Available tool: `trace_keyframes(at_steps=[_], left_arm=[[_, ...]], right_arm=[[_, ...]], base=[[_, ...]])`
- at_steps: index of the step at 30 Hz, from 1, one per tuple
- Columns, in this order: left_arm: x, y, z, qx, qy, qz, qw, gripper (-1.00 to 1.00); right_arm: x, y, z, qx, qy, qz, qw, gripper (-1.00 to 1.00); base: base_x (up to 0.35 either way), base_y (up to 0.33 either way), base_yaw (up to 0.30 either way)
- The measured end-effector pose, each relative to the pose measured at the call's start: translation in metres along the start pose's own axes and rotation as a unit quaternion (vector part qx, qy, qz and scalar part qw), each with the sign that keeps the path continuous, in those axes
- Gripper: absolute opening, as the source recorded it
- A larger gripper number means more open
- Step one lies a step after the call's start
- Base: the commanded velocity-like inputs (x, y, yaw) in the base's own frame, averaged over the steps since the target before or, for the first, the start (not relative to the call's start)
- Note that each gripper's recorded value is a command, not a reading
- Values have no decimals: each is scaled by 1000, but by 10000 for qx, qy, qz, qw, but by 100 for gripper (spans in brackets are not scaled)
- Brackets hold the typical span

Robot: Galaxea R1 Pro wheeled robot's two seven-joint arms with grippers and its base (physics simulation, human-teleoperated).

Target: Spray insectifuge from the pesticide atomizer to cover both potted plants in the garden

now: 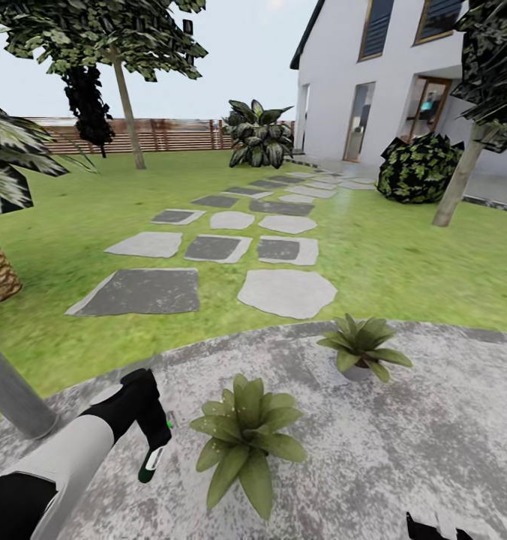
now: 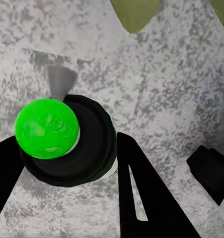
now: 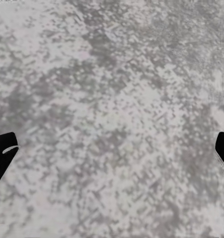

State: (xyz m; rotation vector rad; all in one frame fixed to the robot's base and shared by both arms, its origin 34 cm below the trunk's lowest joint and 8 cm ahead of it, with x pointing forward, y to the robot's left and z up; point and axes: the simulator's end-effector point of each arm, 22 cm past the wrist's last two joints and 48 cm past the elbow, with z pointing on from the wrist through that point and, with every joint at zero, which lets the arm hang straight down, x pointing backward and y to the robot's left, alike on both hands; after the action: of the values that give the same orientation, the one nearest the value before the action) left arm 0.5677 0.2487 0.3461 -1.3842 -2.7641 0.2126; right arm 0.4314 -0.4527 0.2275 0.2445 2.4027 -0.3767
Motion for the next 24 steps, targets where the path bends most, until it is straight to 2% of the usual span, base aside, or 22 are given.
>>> trace_keyframes(at_steps=[3,6,8,13,16,20,24], left_arm=[[5,-3,4,40,49,-62,10000,-100],[20,-16,19,152,196,-159,9996,-100],[34,-26,31,252,306,-204,9990,-100],[50,-40,45,386,426,-256,9980,-100],[55,-39,46,406,415,-328,9978,-100],[51,-34,42,405,226,-522,9976,-100],[50,-26,42,254,183,-577,9978,-100]], right_arm=[[0,1,0,-5,-2,3,10000,100],[0,1,0,-8,0,4,10000,100],[0,0,0,-2,2,0,10000,100],[0,-2,0,5,-1,-14,10000,100],[0,-2,0,2,-3,-14,10000,100],[0,-1,0,-4,-1,-12,10000,100],[0,3,0,-20,2,-5,10000,100]], base=[[77,-247,273],[176,-160,225],[57,-37,55],[12,-7,11],[0,0,0],[-87,-158,4],[-57,-252,196]])
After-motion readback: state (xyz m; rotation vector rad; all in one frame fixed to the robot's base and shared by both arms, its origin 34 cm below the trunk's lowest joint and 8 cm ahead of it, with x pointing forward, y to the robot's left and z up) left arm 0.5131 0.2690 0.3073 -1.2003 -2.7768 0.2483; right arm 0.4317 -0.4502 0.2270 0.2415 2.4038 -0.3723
